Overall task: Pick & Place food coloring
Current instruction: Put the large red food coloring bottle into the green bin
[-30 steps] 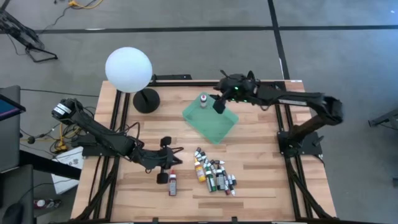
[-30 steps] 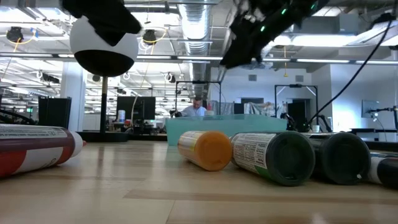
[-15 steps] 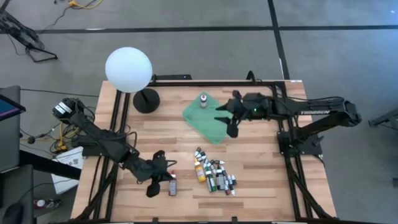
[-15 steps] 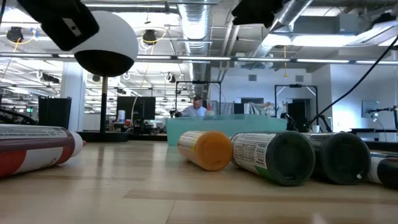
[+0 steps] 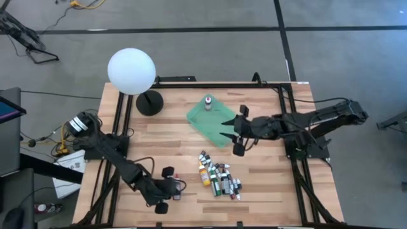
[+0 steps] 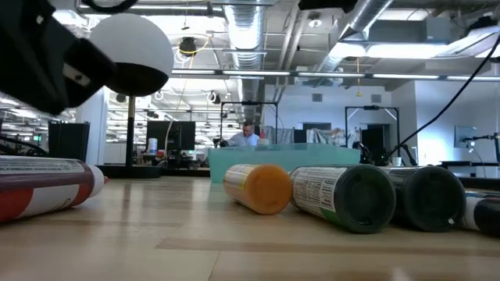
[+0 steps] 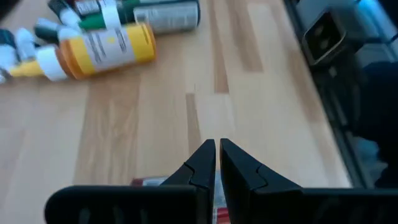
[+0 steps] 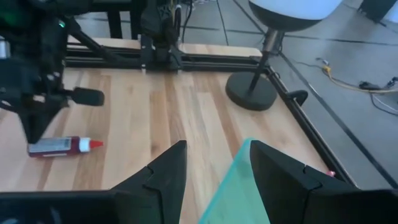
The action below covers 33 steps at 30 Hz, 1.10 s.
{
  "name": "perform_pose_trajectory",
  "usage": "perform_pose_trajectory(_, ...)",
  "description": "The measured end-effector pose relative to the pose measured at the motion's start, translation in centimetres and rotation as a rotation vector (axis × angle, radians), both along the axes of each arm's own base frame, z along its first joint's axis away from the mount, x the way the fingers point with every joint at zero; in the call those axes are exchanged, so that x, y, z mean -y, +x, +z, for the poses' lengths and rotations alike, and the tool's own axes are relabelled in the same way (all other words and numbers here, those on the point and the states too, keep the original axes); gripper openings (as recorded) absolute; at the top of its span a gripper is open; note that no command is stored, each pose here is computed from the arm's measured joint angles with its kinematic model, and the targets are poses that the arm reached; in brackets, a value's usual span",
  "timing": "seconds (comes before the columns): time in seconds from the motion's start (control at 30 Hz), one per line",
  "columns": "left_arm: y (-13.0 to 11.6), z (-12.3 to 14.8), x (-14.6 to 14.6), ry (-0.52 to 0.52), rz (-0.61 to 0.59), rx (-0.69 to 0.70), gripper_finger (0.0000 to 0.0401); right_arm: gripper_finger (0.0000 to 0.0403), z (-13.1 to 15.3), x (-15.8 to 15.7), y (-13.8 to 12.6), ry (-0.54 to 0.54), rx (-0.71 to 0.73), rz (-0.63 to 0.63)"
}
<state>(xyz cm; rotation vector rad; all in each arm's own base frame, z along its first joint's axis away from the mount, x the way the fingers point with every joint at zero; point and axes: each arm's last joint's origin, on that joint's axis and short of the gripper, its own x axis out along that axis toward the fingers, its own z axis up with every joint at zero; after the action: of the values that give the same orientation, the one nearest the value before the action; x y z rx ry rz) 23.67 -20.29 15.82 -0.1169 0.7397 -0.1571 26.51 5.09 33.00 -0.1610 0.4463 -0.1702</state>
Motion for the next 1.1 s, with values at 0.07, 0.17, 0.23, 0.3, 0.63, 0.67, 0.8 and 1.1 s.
perform_pose_trajectory(0.07,0.1,-0.6,0.2,-0.001,-0.010,-0.014,0.0016,0.0166,0.0,-0.5,-0.1,0.004,0.004,0.002)
perform_pose_trajectory(0.17,0.2,-0.9,0.3,-0.006,-0.021,-0.025,0.0016,0.0166,0.0,-1.1,-0.3,0.000,0.006,0.014)
perform_pose_trajectory(0.23,0.2,-1.0,0.4,-0.018,-0.035,-0.034,0.0016,0.0166,0.0,-1.5,-0.4,-0.008,0.008,0.012)
perform_pose_trajectory(0.3,0.1,-1.0,0.5,-0.046,-0.064,-0.059,0.0016,0.0165,0.0,-1.7,-0.5,-0.018,0.011,0.004)
perform_pose_trajectory(0.63,-0.6,-1.5,0.5,-0.153,-0.097,-0.247,0.0016,0.0164,0.1,-2.1,-0.6,-0.026,0.014,0.001)
perform_pose_trajectory(0.67,-0.8,-1.7,0.4,-0.149,-0.090,-0.278,0.0016,0.0164,0.1,-2.1,-0.6,-0.026,0.014,0.001)
perform_pose_trajectory(0.8,-1.3,-2.2,0.0,-0.146,-0.063,-0.370,0.0016,0.0164,0.1,-2.1,-0.6,-0.026,0.014,0.000)
perform_pose_trajectory(1.1,-1.7,-2.8,-1.1,-0.039,0.044,-0.405,0.0015,0.0164,0.1,-2.1,-0.6,-0.026,0.015,0.001)
